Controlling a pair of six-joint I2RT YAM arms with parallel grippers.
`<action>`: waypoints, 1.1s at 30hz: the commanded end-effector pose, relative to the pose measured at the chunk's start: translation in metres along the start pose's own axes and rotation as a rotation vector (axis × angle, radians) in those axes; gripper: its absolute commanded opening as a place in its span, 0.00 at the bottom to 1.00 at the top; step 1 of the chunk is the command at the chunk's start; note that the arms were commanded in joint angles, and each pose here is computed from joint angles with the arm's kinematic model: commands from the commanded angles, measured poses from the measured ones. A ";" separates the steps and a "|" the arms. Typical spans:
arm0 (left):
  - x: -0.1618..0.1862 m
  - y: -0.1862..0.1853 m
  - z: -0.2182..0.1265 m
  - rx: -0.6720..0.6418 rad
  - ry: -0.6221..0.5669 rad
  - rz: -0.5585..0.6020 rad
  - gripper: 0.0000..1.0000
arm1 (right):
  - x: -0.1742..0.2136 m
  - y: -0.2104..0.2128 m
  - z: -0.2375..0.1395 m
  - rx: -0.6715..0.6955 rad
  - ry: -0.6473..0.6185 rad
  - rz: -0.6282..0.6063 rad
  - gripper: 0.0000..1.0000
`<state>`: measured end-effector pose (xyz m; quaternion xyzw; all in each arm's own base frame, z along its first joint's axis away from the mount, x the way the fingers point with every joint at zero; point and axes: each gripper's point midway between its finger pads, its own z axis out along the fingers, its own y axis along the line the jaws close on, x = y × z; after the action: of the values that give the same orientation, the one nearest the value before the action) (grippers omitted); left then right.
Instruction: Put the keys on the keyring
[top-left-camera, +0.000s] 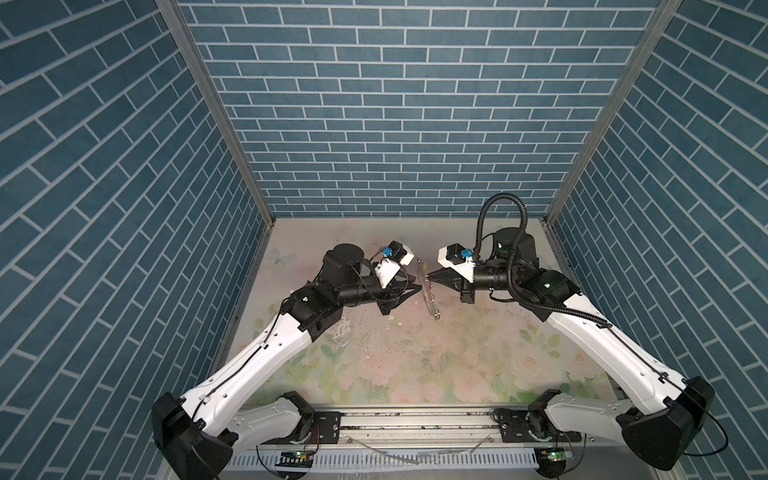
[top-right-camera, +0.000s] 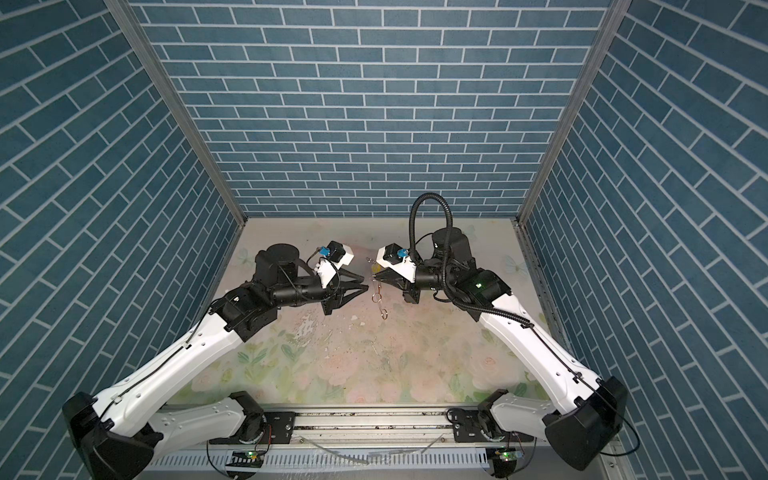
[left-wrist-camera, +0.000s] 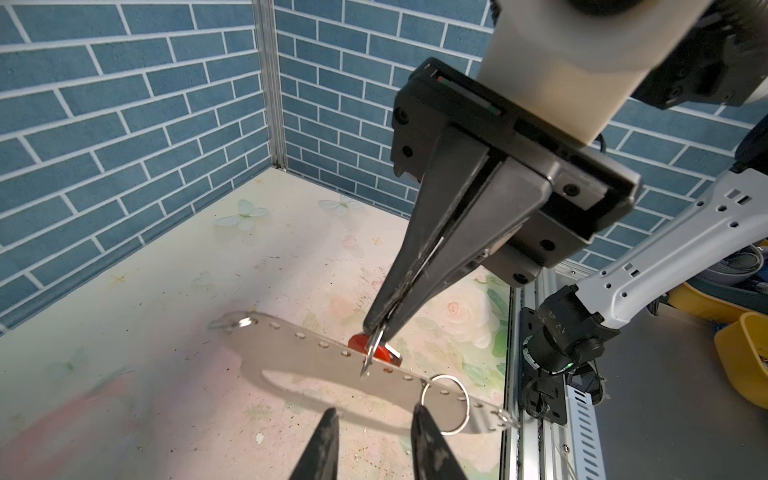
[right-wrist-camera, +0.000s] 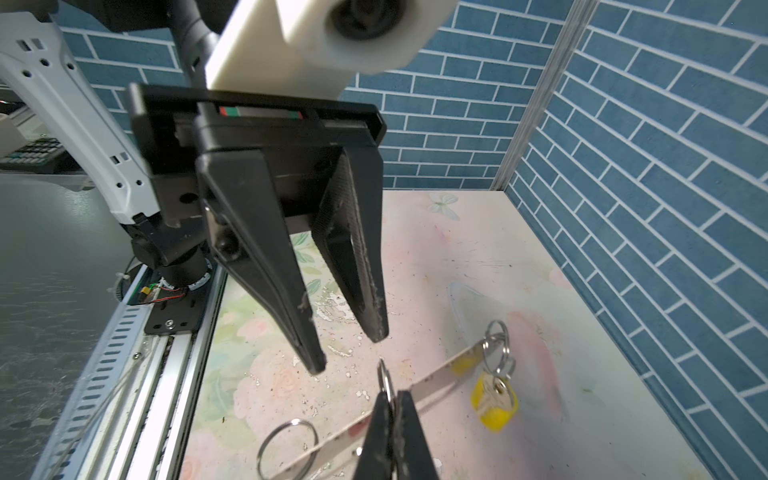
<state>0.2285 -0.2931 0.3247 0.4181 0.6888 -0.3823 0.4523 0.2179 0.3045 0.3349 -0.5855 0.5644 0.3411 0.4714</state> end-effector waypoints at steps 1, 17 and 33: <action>-0.006 -0.005 0.002 0.028 -0.026 0.042 0.32 | -0.020 0.006 -0.004 -0.063 -0.045 -0.041 0.00; -0.014 -0.007 0.000 0.031 -0.047 0.088 0.28 | -0.023 0.014 -0.003 -0.131 -0.061 -0.022 0.00; -0.016 -0.010 0.000 0.046 -0.061 0.101 0.12 | -0.029 0.020 -0.004 -0.167 -0.083 -0.020 0.00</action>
<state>0.2245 -0.2983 0.3314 0.4446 0.6609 -0.3838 0.4672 0.2010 0.3106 0.3319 -0.5981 0.5514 0.3993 0.4229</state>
